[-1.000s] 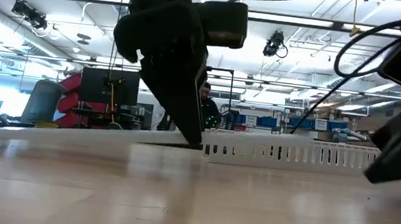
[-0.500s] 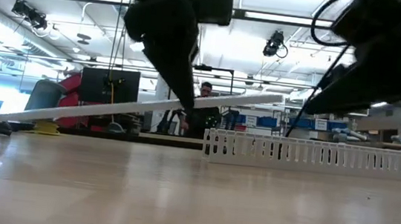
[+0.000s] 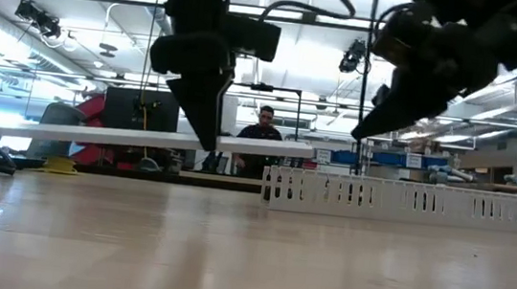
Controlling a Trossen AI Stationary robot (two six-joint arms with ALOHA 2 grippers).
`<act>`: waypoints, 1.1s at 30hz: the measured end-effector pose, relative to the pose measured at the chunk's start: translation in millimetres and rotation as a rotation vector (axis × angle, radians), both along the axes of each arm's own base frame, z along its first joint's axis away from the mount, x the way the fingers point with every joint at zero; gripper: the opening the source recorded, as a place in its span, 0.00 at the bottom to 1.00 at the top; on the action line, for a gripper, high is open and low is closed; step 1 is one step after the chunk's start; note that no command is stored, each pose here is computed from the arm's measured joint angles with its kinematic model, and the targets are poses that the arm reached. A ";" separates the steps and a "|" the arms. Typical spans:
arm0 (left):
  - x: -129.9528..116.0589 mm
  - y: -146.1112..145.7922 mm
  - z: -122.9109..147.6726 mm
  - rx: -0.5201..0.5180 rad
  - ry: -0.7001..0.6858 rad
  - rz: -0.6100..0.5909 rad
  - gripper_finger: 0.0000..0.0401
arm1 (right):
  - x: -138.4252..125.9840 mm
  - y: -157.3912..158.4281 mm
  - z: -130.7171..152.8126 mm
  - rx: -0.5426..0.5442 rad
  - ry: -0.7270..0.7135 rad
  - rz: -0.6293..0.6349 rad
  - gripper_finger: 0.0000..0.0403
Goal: Ziptie cables
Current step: Close the white cable duct
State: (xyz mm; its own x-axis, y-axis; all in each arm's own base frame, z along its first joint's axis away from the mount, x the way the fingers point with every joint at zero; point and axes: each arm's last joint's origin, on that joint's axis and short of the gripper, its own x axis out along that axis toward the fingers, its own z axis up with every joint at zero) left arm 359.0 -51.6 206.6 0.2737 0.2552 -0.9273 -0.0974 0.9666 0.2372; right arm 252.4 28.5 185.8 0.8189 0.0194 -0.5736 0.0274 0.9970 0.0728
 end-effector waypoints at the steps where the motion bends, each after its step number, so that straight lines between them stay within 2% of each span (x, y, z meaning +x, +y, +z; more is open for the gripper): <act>1: -0.6 0.0 -0.2 -0.004 0.008 -0.001 0.54 | 3.0 -3.4 0.9 -0.009 0.010 0.001 0.14; 5: -1.2 -0.2 -0.4 -0.012 0.014 -0.003 0.54 | 18.1 -16.6 -1.9 -0.044 0.063 0.017 0.14; 10: -0.8 -0.2 -0.4 -0.016 0.010 -0.002 0.54 | 36.2 -29.2 -9.7 -0.036 0.134 0.076 0.14; 14: -1.7 0.2 -4.3 -0.023 0.004 0.021 0.54 | 41.9 -35.3 -7.0 -0.029 0.122 0.117 0.14; 20: -1.9 0.3 -4.6 -0.041 -0.012 0.089 0.54 | 34.1 -45.0 8.6 -0.066 0.084 0.123 0.14; 26: -7.0 1.4 -12.6 -0.027 0.013 0.098 0.54 | 28.3 -53.2 13.3 -0.070 0.095 0.104 0.14; 30: -21.6 3.3 -11.6 -0.032 0.020 0.127 0.54 | 26.8 -52.7 11.3 -0.073 0.117 0.130 0.14; 33: -36.4 5.7 -2.8 -0.046 -0.026 0.148 0.54 | 26.9 -52.6 11.4 -0.074 0.115 0.133 0.14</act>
State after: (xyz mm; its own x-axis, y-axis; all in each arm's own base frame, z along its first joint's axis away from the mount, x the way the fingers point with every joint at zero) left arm 322.6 -45.9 203.8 0.2602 0.2521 -0.9321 -0.2446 0.9510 0.1890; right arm 279.3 -24.1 197.3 0.7410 0.0778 -0.6670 -0.1015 0.9948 0.0033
